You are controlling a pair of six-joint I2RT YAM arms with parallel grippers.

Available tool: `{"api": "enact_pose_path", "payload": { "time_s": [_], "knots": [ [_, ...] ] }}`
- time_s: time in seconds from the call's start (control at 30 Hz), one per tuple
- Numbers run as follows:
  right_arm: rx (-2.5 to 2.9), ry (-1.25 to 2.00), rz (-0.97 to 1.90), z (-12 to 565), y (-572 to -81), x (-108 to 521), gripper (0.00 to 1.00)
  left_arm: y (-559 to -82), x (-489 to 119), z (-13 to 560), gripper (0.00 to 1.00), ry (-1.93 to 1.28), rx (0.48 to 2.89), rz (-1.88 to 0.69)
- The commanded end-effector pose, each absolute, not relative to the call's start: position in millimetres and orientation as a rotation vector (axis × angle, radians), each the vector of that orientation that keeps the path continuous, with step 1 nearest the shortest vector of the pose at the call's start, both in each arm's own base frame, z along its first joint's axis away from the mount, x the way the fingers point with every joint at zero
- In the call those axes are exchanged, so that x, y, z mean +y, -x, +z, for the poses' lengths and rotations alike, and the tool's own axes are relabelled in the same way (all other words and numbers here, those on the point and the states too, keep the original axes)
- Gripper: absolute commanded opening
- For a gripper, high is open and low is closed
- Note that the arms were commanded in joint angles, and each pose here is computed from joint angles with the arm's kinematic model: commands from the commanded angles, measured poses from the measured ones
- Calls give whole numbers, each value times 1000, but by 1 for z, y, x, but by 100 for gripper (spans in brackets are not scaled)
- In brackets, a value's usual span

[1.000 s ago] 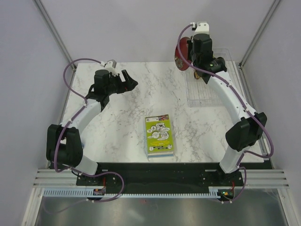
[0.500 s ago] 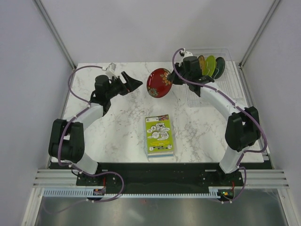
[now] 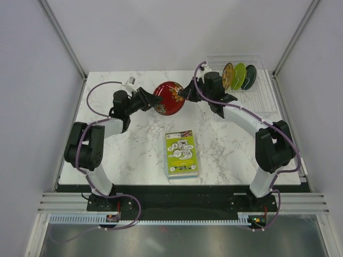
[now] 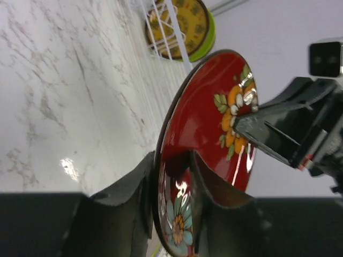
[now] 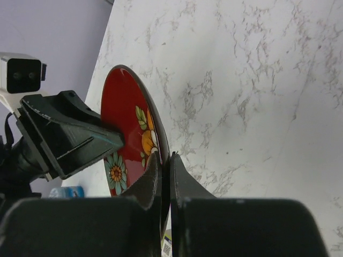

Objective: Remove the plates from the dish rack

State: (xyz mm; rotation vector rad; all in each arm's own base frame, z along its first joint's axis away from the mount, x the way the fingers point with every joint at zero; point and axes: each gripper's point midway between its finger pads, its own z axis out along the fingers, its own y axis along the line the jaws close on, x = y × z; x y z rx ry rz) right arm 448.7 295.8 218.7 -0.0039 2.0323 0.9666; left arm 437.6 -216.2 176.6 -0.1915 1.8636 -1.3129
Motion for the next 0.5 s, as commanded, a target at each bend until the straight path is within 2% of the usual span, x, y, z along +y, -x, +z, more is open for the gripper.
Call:
{"api": "enact_pose_path", "payload": {
  "time_s": [0.0,0.03,0.13,0.17,0.2,0.23,0.27,0.3,0.47],
  "knots": [
    [1832,28,1165,284,-441,310,0,-438,-221,197,12,163,1762,-1416],
    [1835,23,1161,282,-441,309,0,-438,-219,196,2,170,1764,-1416],
    [1841,27,1145,281,-442,308,1,-440,-212,196,2,194,1768,-1397],
    [1857,21,1131,278,-442,306,7,-441,-208,194,2,209,1781,-1381],
    [1854,14,1099,281,-447,303,28,-447,-198,190,2,228,1787,-1334],
    [1858,27,1055,280,-450,297,38,-448,-191,181,2,266,1830,-1305],
    [1897,16,1007,273,-451,291,66,-451,-184,182,2,262,1831,-1272],
    [1891,-1,969,278,-458,282,69,-458,-169,180,2,290,1830,-1235],
    [1914,-50,779,277,-477,230,70,-477,-109,165,2,395,1872,-1057]
  ]
}}
